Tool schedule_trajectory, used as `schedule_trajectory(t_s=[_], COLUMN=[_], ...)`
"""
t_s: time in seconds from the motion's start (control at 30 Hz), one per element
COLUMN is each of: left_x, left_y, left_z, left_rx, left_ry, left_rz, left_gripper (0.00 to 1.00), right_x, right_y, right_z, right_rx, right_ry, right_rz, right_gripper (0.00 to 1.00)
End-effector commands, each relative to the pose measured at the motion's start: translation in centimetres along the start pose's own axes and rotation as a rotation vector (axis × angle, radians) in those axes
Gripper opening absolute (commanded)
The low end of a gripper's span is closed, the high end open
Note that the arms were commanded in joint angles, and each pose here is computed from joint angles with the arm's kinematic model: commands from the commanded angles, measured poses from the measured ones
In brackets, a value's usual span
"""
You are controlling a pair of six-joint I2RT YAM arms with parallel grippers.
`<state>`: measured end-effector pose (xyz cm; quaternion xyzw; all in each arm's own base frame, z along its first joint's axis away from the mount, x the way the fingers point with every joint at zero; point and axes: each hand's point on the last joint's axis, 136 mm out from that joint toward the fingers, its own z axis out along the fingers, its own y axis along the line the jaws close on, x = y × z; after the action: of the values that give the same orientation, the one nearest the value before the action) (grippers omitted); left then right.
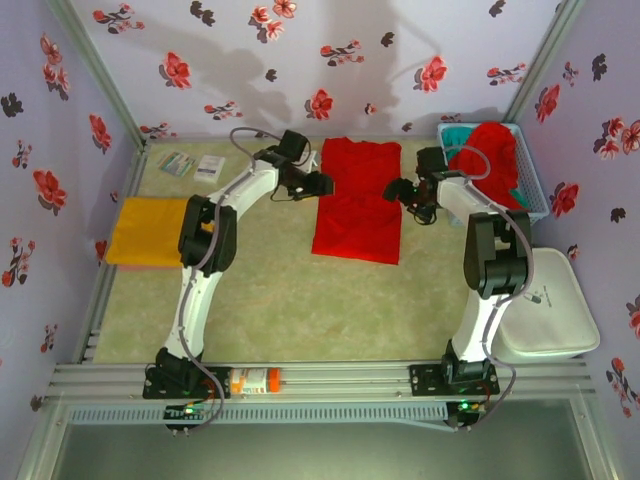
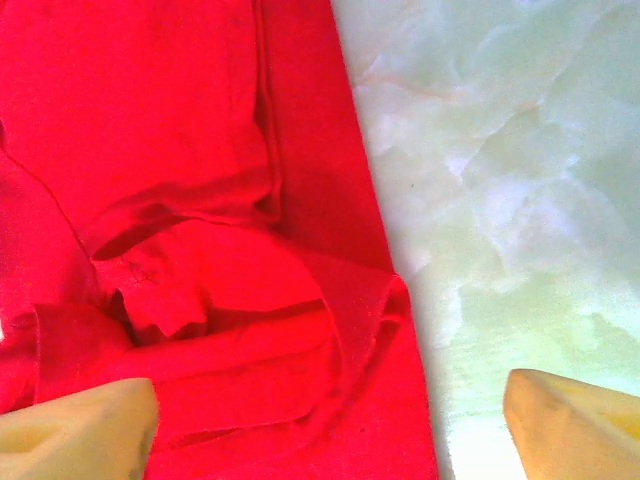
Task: Fold and stack the t-shirts
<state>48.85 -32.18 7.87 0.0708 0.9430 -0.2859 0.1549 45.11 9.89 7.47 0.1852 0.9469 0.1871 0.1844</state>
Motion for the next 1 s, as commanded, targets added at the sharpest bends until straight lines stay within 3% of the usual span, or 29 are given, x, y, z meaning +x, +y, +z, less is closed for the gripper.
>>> schedule_trajectory(t_s=[0.0,0.13,0.27,0.53,0.97], left_x=[-0.9,2.0,6.2,12.6,15.3], left_y=[1.9,3.5,3.1,0.7,-0.1], left_z=[-2.2,-4.1,-4.7,-3.2,-0.3], left_rx=[-0.004,-0.019,0.043,0.088,0.061], left_ry=[-0.026,0.003,0.059,0.158,0.252], left_rz=[-0.027,-0.079,-0.135,-0.179,-0.22], left_gripper=[0.63,0.64,0.62,0.58,0.5], right_x=[0.0,3.6,7.7,12.9,15.2], right_y=[-0.2,-1.5,-1.9,-3.1,-3.7], right_z=[-1.0,-1.9,-2.4,-2.8,-1.1], right_rx=[0.004,0.008,-0.057,-0.004,0.046], right_ry=[-0.031,0.036,0.104,0.165,0.201], right_rz=[-0.009,0.029,0.069,0.029,0.011], right_gripper=[0.93,0.92,0.82,0.73,0.63])
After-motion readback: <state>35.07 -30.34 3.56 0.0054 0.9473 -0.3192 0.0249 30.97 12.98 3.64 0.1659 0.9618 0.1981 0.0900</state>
